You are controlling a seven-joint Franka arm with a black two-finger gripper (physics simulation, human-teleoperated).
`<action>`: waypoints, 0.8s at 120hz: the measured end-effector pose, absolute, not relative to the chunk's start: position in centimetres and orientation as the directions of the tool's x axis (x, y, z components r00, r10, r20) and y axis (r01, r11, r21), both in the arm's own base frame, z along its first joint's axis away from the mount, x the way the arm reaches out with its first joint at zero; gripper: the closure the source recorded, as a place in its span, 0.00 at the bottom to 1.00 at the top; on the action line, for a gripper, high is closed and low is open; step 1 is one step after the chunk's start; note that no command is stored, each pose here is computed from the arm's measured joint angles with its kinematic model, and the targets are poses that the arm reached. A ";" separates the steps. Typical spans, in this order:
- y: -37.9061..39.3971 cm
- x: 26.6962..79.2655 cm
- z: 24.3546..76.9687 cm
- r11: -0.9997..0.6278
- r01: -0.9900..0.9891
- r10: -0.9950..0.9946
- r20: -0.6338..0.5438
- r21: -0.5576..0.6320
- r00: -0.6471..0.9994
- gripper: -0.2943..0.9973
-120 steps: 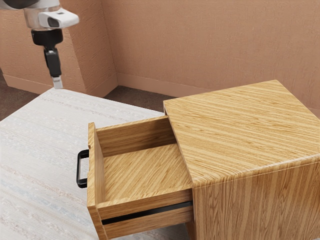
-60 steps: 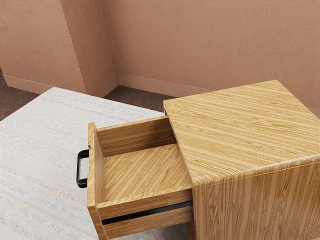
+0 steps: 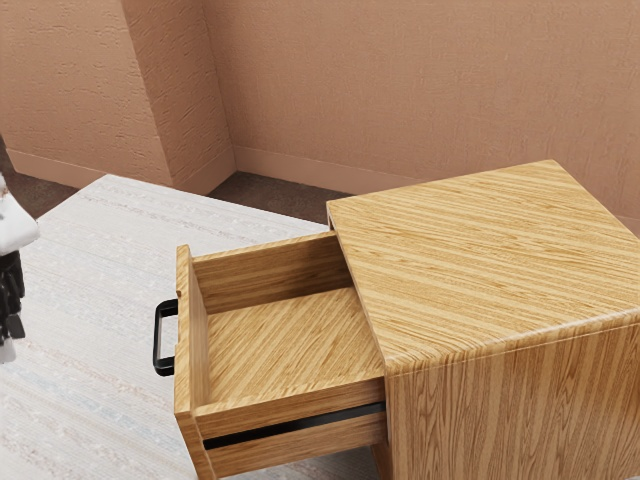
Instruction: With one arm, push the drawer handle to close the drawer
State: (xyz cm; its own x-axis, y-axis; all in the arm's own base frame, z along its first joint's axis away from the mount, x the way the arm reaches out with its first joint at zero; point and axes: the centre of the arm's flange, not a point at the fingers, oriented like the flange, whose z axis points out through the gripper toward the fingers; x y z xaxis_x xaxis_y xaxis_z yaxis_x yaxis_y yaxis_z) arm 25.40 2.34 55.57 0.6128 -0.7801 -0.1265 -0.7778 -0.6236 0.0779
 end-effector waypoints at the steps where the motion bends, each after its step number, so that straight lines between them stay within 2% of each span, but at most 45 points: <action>1: 2.3 25.4 55.3 -0.625 -0.777 -0.780 -0.123 0.079 0.614 0.57; 15: 1.7 26.0 52.7 -0.633 -0.771 -0.774 -0.079 0.070 0.628 0.70; 33: 0.4 26.8 52.3 -0.630 -0.776 -0.776 -0.037 0.024 0.629 0.78; 56: -1.4 27.7 52.6 -0.635 -0.772 -0.772 0.009 -0.020 0.635 0.82; 96: -5.0 29.0 51.8 -0.654 -0.757 -0.756 0.036 -0.001 0.654 0.83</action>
